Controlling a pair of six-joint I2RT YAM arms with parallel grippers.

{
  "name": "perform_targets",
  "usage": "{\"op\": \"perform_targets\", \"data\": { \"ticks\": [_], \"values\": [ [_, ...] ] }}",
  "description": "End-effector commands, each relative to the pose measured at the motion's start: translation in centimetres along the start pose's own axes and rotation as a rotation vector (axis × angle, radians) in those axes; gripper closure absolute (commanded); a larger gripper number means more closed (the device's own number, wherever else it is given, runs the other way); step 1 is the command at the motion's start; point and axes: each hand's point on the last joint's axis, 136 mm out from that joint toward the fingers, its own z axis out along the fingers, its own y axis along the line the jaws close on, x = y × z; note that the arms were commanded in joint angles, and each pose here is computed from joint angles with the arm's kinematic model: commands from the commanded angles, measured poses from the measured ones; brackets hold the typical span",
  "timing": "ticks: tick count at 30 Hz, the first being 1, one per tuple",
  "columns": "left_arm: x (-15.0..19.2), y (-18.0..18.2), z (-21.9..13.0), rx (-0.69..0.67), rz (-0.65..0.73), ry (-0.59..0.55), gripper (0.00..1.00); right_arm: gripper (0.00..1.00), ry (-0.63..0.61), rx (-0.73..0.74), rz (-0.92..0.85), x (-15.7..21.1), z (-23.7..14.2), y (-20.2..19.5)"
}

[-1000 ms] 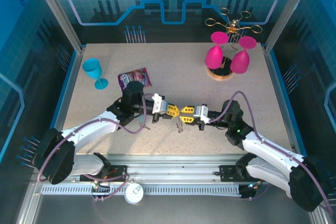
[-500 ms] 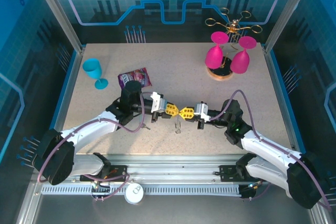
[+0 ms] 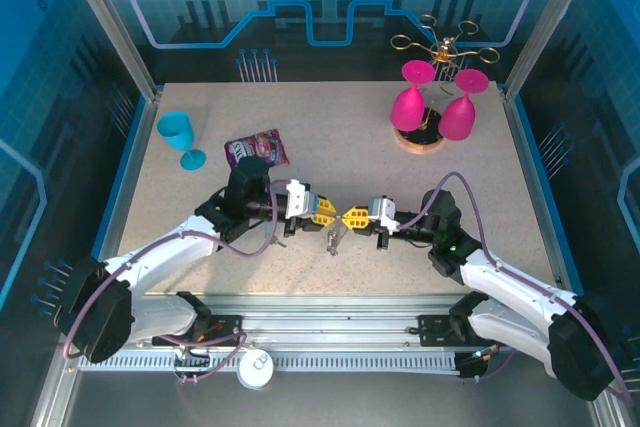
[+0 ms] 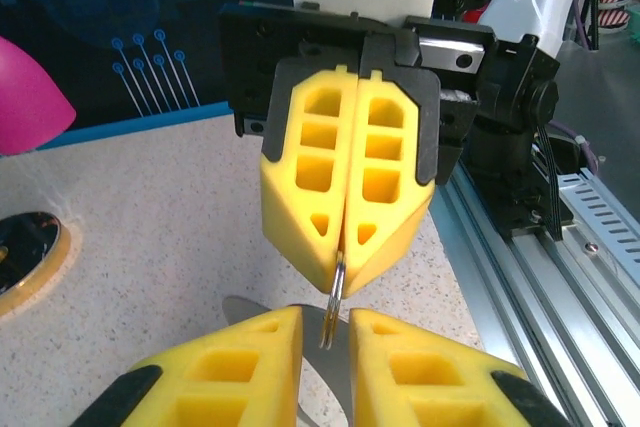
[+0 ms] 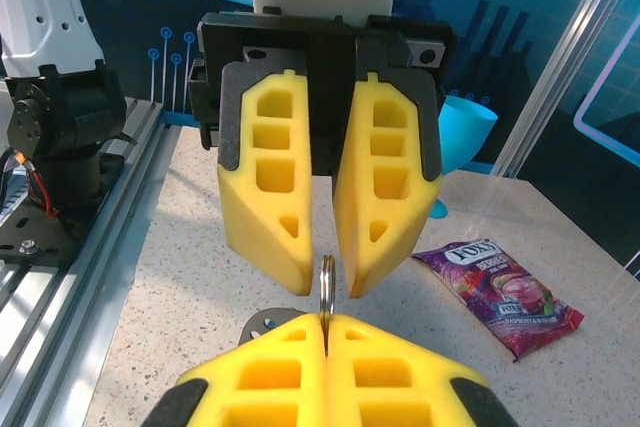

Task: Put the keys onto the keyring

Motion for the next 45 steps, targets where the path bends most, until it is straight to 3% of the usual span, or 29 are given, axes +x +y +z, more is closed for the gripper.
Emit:
{"op": "perform_targets", "data": {
  "ticks": [1, 8, 12, 14, 15, 17, 21, 25, 32, 45],
  "values": [
    [-0.2, 0.3, -0.2, 0.009, 0.014, 0.017, 0.79, 1.00, -0.039, 0.002, -0.046, -2.2, 0.1, -0.4],
    [-0.4, 0.5, 0.2, 0.022, 0.009, 0.005, 0.85, 1.00, -0.043, -0.018, -0.048, -2.3, 0.8, -0.2],
    [-0.5, 0.5, 0.1, 0.026, 0.017, 0.011, 0.99, 1.00, -0.020, -0.028, -0.052, -1.9, 0.9, 0.0],
    [-0.5, 0.3, 0.0, 0.031, 0.027, 0.018, 1.00, 1.00, 0.003, -0.033, -0.059, -1.7, 0.8, 0.1],
    [-0.5, 0.2, 0.0, 0.033, 0.031, 0.021, 1.00, 0.95, 0.013, -0.025, -0.062, -1.7, 0.7, 0.0],
    [-0.6, 0.1, -0.1, 0.033, 0.046, 0.015, 1.00, 0.67, 0.020, 0.030, -0.063, -1.7, 0.3, -0.6],
    [-1.4, 0.0, -0.3, 0.012, 0.120, -0.036, 1.00, 0.53, -0.002, 0.139, -0.072, -1.3, -1.2, -1.5],
    [-1.6, -0.7, -0.3, 0.021, 0.252, -0.062, 1.00, 0.55, 0.021, 0.089, -0.103, -0.6, -1.2, -0.4],
    [-1.0, -0.4, 0.4, -0.071, 0.463, 0.011, 1.00, 0.64, 0.057, 0.056, -0.210, -0.3, -0.3, 0.2],
    [-1.0, -1.0, 0.6, -0.036, 0.429, -0.009, 1.00, 0.78, -0.023, 0.039, -0.240, -2.2, 0.5, 0.3]
  ]
}}
